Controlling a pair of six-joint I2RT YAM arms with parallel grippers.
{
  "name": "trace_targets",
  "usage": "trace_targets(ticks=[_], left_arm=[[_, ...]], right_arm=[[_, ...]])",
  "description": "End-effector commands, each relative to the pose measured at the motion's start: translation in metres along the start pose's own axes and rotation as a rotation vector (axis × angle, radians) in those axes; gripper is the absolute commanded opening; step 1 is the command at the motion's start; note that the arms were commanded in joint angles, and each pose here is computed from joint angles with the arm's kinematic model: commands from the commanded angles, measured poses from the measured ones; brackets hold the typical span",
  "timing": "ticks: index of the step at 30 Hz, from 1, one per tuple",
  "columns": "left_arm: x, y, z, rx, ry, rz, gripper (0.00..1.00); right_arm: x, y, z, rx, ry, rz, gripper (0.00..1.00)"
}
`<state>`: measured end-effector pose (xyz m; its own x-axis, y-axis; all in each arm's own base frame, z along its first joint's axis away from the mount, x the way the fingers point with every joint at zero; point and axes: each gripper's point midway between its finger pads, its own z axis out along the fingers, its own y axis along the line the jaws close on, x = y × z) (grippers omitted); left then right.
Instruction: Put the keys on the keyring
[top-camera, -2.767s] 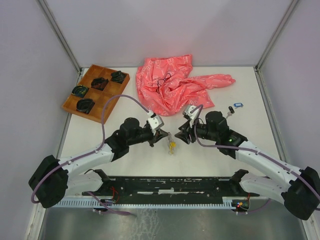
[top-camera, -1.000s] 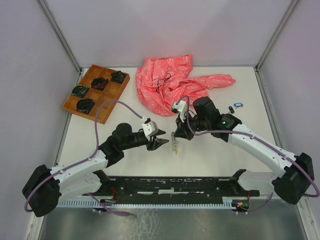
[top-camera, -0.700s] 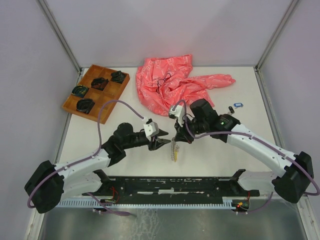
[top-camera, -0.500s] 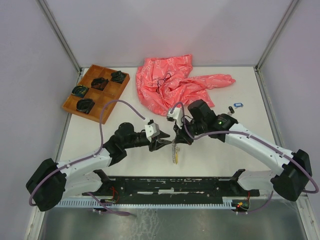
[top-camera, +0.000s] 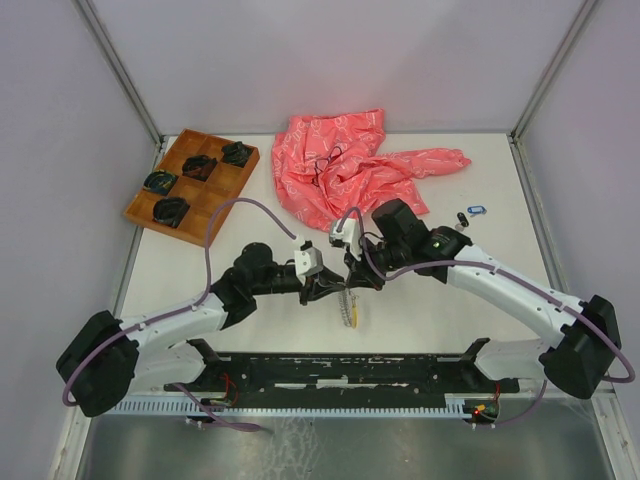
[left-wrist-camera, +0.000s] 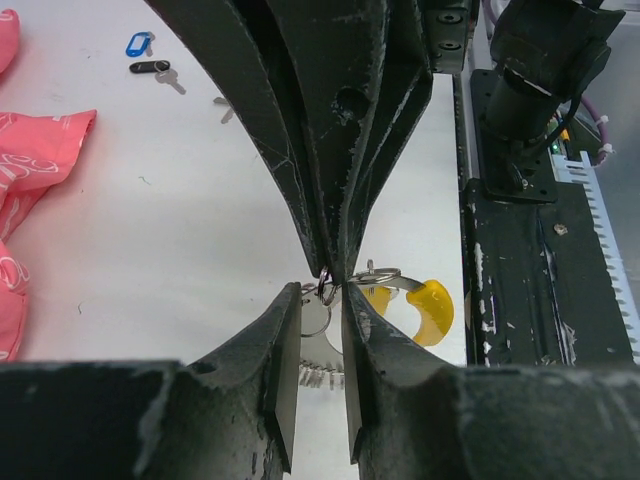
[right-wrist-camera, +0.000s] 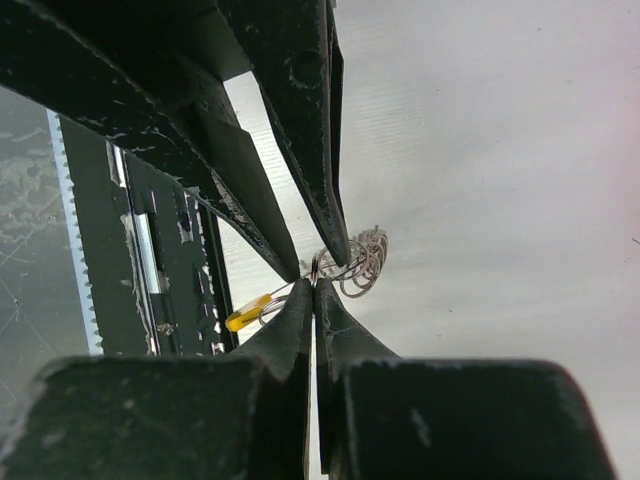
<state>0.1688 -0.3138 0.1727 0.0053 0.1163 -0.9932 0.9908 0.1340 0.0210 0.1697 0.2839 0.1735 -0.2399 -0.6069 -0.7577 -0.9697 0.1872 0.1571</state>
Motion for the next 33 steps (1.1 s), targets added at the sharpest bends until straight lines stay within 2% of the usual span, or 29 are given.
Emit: trace_targets(ticks=[1, 4, 7, 9, 12, 18, 27, 33], left_arm=[[-0.026, 0.001, 0.007, 0.029, -0.058, 0.051, 0.28], [-0.025, -0.001, 0.008, 0.046, -0.049, 0.045, 0.23], [-0.023, -0.003, 0.009, 0.058, -0.038, 0.037, 0.11], [-0.023, -0.002, 0.007, 0.049, -0.038, 0.037, 0.03], [-0.025, 0.002, 0.003, 0.0, -0.061, 0.04, 0.03], [-0.043, 0.015, -0.015, -0.155, -0.217, 0.037, 0.03], [-0.073, 0.015, -0.034, -0.22, -0.397, 0.044, 0.03], [-0.084, 0.008, -0.039, -0.199, -0.456, 0.052, 0.03]], right_arm=[[-0.031, 0.005, -0.005, -0.027, -0.079, -0.084, 0.02], [-0.032, 0.006, -0.005, -0.03, -0.082, -0.095, 0.02], [-0.032, 0.006, -0.004, -0.03, -0.084, -0.102, 0.05], [-0.032, 0.006, -0.004, -0.029, -0.088, -0.104, 0.11], [-0.035, 0.004, -0.008, 0.002, -0.115, -0.113, 0.21], [-0.047, 0.001, -0.022, 0.085, -0.25, -0.151, 0.34], [-0.053, -0.005, -0.038, 0.159, -0.454, -0.205, 0.35], [-0.052, -0.005, -0.042, 0.2, -0.584, -0.305, 0.33]])
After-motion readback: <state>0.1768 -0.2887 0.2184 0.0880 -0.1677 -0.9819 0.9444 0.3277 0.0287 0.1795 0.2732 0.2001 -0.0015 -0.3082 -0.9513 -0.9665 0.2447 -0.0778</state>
